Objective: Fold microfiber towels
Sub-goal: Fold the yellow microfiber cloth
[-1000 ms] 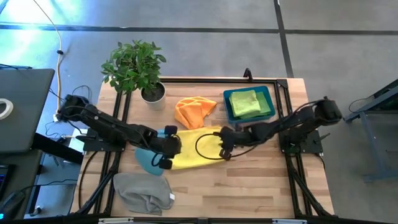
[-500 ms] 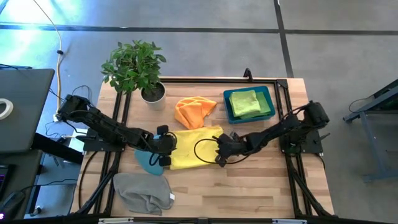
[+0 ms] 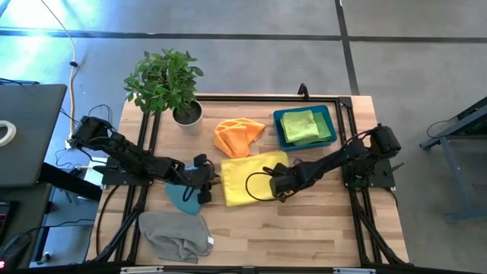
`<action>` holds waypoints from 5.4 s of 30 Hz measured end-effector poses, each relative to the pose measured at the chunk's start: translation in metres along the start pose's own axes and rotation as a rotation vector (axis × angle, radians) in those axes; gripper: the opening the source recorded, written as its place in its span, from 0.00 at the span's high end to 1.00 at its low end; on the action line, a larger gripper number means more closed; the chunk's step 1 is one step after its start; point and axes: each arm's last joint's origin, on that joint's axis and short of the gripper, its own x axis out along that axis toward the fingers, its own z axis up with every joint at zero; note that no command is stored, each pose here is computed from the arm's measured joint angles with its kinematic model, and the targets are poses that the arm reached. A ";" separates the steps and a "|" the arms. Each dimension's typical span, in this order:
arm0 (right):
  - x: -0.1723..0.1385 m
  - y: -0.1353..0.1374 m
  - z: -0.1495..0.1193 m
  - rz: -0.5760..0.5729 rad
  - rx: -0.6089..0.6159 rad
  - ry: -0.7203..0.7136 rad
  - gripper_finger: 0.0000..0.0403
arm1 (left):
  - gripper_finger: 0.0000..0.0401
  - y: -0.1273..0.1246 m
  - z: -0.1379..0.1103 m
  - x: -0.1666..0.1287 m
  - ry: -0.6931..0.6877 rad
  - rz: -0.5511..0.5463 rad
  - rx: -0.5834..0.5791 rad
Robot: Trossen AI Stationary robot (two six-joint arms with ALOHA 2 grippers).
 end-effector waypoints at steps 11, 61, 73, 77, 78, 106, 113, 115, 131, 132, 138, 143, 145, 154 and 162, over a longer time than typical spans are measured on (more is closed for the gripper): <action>-0.028 0.000 -0.013 -0.152 -0.062 0.030 0.79 | 0.72 -0.006 0.010 -0.002 -0.102 -0.029 -0.053; 0.022 -0.049 -0.035 0.232 0.608 -0.285 0.64 | 0.72 -0.007 0.020 -0.003 -0.210 -0.020 0.092; 0.031 -0.047 -0.035 0.205 0.760 -0.305 0.90 | 0.72 -0.005 0.051 -0.006 -0.385 -0.045 0.213; 0.029 -0.045 -0.032 0.189 0.755 -0.301 0.97 | 0.72 -0.005 0.061 -0.007 -0.407 -0.068 0.237; 0.028 -0.045 -0.030 0.182 0.752 -0.300 0.99 | 0.72 -0.005 0.063 -0.008 -0.412 -0.072 0.241; -0.092 -0.007 0.051 -0.095 0.648 -0.045 1.00 | 0.72 -0.001 0.058 -0.021 -0.246 -0.170 0.124; -0.066 0.040 0.087 -0.092 0.512 -0.033 1.00 | 0.72 -0.005 0.051 -0.047 -0.181 -0.222 0.116; -0.060 0.053 0.097 -0.081 0.475 -0.027 1.00 | 0.72 -0.008 0.050 -0.053 -0.183 -0.232 0.128; -0.017 0.098 0.123 -0.090 0.305 0.021 1.00 | 0.72 -0.022 0.035 -0.076 -0.166 -0.160 0.214; -0.017 0.100 0.123 -0.078 0.288 0.013 0.99 | 0.72 -0.022 0.035 -0.076 -0.167 -0.160 0.216; -0.028 0.111 0.122 -0.025 0.165 -0.013 0.87 | 0.72 -0.022 0.035 -0.076 -0.170 -0.152 0.214; -0.035 0.117 0.119 0.039 0.082 0.046 0.72 | 0.72 -0.022 0.035 -0.076 -0.171 -0.149 0.217; -0.040 0.119 0.119 0.084 0.077 0.096 0.67 | 0.72 -0.022 0.036 -0.076 -0.171 -0.149 0.217; -0.057 0.127 0.101 0.083 -0.132 0.166 0.61 | 0.72 -0.022 0.036 -0.076 -0.172 -0.149 0.216; -0.048 0.133 0.085 -0.018 -0.183 0.094 0.61 | 0.72 -0.022 0.036 -0.076 -0.171 -0.151 0.188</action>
